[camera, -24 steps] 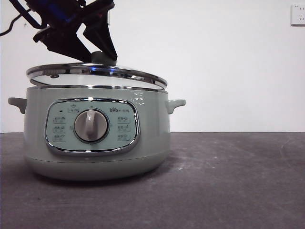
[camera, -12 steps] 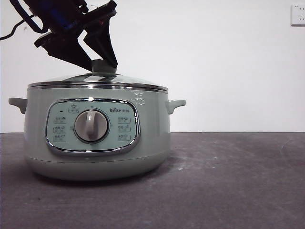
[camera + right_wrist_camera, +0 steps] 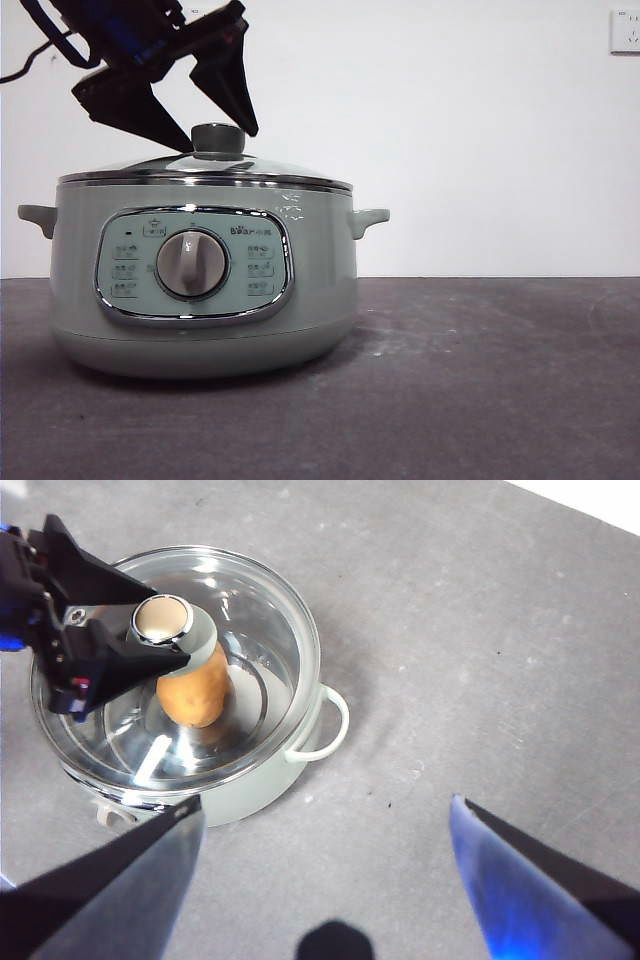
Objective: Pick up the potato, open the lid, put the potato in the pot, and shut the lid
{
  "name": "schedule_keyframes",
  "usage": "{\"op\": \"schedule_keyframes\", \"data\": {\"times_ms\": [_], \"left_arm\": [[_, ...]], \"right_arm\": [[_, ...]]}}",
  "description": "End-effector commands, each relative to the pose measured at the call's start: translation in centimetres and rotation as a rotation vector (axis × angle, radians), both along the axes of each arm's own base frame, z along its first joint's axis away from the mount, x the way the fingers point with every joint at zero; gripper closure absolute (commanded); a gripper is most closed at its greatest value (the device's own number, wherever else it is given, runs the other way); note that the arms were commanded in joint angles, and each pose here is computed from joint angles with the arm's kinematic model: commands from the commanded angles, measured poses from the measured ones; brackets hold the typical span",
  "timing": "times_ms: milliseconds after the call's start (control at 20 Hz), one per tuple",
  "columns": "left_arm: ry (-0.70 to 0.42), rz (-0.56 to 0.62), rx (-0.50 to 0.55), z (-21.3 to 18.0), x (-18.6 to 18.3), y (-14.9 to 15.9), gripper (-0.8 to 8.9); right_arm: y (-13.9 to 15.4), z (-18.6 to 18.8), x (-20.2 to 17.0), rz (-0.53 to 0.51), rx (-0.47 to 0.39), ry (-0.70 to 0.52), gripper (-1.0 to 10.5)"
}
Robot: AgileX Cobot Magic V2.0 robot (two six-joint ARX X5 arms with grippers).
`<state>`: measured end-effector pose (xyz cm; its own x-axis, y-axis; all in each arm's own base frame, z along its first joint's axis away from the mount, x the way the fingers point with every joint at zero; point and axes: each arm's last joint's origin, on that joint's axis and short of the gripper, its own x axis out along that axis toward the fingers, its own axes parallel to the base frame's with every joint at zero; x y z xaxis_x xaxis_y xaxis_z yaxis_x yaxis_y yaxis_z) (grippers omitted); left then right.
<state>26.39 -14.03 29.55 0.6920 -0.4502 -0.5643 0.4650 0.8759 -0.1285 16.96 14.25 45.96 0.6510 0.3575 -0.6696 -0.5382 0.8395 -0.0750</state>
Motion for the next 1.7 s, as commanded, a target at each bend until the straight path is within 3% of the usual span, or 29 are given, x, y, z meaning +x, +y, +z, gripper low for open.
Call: {"op": "schedule_keyframes", "data": {"times_ms": [50,300,350,400,500,550,850,1150,1350,1700], "left_arm": [[-0.051,-0.005,-0.031,1.7,-1.0,0.4,3.96],[-0.120,-0.008,-0.067,5.2,-5.0,2.4,4.07],[-0.130,-0.008,-0.071,5.9,-6.0,3.0,4.16],[-0.139,-0.008,-0.076,6.4,-7.0,3.5,4.87],[-0.168,-0.022,-0.062,7.3,-8.8,4.5,8.15],[-0.175,-0.022,-0.059,7.6,-9.6,4.9,8.19],[-0.253,0.004,-0.043,8.0,-13.0,6.7,8.22],[-0.359,-0.016,-0.089,4.1,-15.5,7.8,8.22],[-0.330,-0.004,-0.112,2.7,-15.9,8.0,8.17],[-0.244,-0.004,-0.058,1.8,-15.6,7.9,8.17]], "right_arm": [[0.0,-0.1,0.0,-0.014,0.001,0.011,5.4],[0.1,-1.6,0.2,-0.013,-0.038,0.051,5.5],[0.1,-2.0,0.2,-0.009,-0.043,0.051,6.1],[0.1,-2.5,0.1,-0.009,-0.042,0.048,7.0],[-0.1,-3.6,0.0,-0.008,-0.028,0.032,9.0],[-0.2,-4.2,-0.2,-0.008,-0.018,0.020,9.6],[-2.0,-7.8,-2.3,-0.004,0.108,-0.131,9.6],[-4.7,-13.4,-5.3,-0.014,0.301,-0.325,9.6],[-5.1,-14.8,-5.7,-0.015,0.285,-0.303,9.5],[-5.0,-14.8,-5.7,-0.012,0.285,-0.301,9.5]]}}
